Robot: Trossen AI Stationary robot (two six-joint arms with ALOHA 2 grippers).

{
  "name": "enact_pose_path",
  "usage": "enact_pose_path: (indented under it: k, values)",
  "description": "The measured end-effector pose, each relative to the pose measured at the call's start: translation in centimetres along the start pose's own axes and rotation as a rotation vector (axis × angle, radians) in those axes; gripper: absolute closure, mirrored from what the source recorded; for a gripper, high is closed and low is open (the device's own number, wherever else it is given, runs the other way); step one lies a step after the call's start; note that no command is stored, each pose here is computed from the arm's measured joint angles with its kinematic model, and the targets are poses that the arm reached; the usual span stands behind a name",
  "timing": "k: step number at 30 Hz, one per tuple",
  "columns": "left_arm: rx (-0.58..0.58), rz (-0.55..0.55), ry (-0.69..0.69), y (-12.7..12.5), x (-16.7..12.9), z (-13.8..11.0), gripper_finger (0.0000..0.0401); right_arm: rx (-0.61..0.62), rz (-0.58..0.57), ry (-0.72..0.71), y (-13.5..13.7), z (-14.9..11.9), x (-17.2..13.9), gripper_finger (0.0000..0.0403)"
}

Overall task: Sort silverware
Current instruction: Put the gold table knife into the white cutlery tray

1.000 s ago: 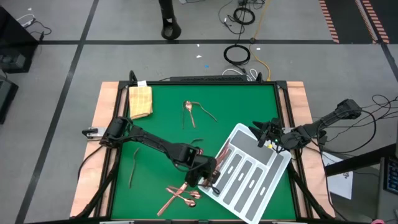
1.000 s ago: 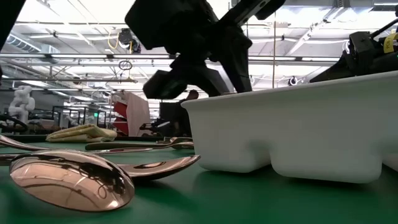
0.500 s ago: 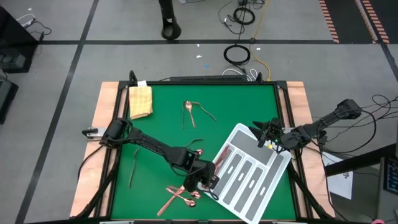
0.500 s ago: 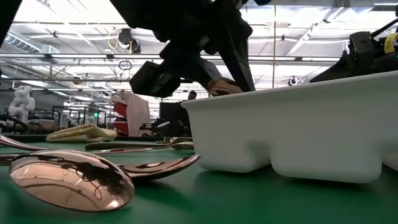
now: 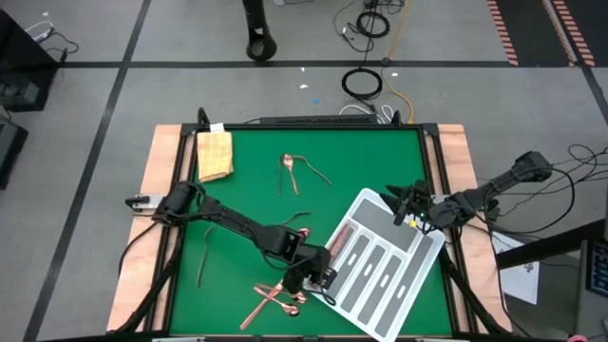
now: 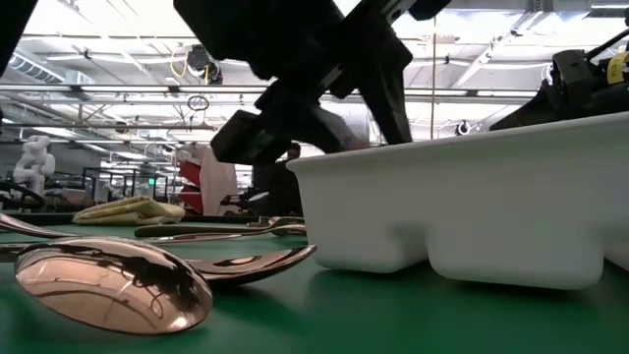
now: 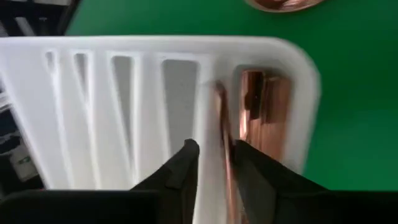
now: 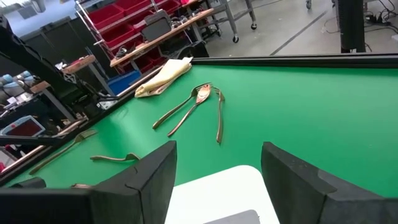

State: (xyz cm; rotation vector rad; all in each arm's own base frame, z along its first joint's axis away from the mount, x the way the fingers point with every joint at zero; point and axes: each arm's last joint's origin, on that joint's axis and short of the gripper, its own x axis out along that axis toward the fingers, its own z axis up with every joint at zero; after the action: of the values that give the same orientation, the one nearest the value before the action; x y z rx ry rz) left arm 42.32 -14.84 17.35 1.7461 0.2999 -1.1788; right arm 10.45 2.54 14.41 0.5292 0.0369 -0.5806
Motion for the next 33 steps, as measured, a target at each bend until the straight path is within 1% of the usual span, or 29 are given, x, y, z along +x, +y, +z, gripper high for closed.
enact_pose_path:
  k: [5,7,9,11,13,14,15,16,18,20,22,23,24,25,27,28,30,32,33]
  values:
    - [-0.004,0.007,0.002,0.1,0.0,0.0,0.0278,0.001,0.006,0.005,0.0,0.0,0.0,0.0176]
    - [-0.086,0.009,0.025,0.1,0.0,-0.1,0.0277,0.003,0.015,0.013,0.1,0.0,0.0,0.0175]
    - [-0.220,0.061,0.155,0.7,-0.2,-0.5,0.0278,0.003,0.020,0.017,0.1,0.0,0.0,0.0175]
    - [-0.348,0.179,0.335,2.0,-1.4,-1.2,0.0279,0.006,0.020,0.017,0.1,0.0,0.0,0.0175]
    - [-0.479,0.307,0.463,3.2,-3.8,-2.4,0.0280,0.019,0.020,0.017,0.1,0.0,0.0,0.0175]
    - [-0.580,0.358,0.522,3.7,-5.0,-2.9,0.0280,0.027,0.020,0.017,0.1,0.0,0.0,0.0175]
    - [-0.708,0.404,0.580,4.1,-6.3,-3.3,0.0280,0.033,0.020,0.017,0.1,0.0,0.0,0.0175]
    - [-0.844,0.426,0.632,4.1,-7.7,-3.4,0.0280,0.039,0.020,0.018,0.1,0.0,0.0,0.0175]
    - [-1.135,0.404,0.682,3.6,-10.4,-3.0,0.0280,0.054,0.020,0.018,0.1,0.0,0.0,0.0174]
    - [-1.484,0.402,0.637,3.0,-13.5,-2.1,0.0280,0.064,0.020,0.018,0.1,0.0,0.0,0.0174]
    - [-1.885,0.393,0.525,2.3,-16.1,-1.2,0.0279,0.081,0.020,0.018,0.1,0.0,0.0,0.0174]
    - [-2.066,0.360,0.474,1.9,-17.1,-0.8,0.0279,0.088,0.020,0.018,0.1,0.0,0.0,0.0174]
    - [-2.216,0.323,0.421,1.6,-17.8,-0.2,0.0279,0.098,0.020,0.018,0.1,0.0,0.0,0.0174]
    - [-2.331,0.285,0.388,1.3,-18.3,0.5,0.0279,0.104,0.019,0.019,0.1,0.0,0.0,0.0174]
    - [-2.472,0.233,0.383,1.0,-18.4,2.7,0.0279,0.103,0.017,0.019,0.1,-0.1,0.0,0.0174]
    - [-2.503,0.211,0.384,0.9,-18.3,4.1,0.0279,0.103,0.016,0.019,0.1,-0.1,0.0,0.0174]
    - [-2.549,0.158,0.429,0.3,-17.6,6.6,0.0279,0.106,0.012,0.016,0.1,-0.1,0.0,0.0174]
    - [-2.632,0.143,0.460,-0.3,-16.8,8.6,0.0279,0.124,0.011,0.016,0.0,-0.1,0.0,0.0174]
    - [-2.702,0.157,0.464,-0.6,-16.2,9.3,0.0279,0.137,0.011,0.016,0.0,-0.1,0.0,0.0174]
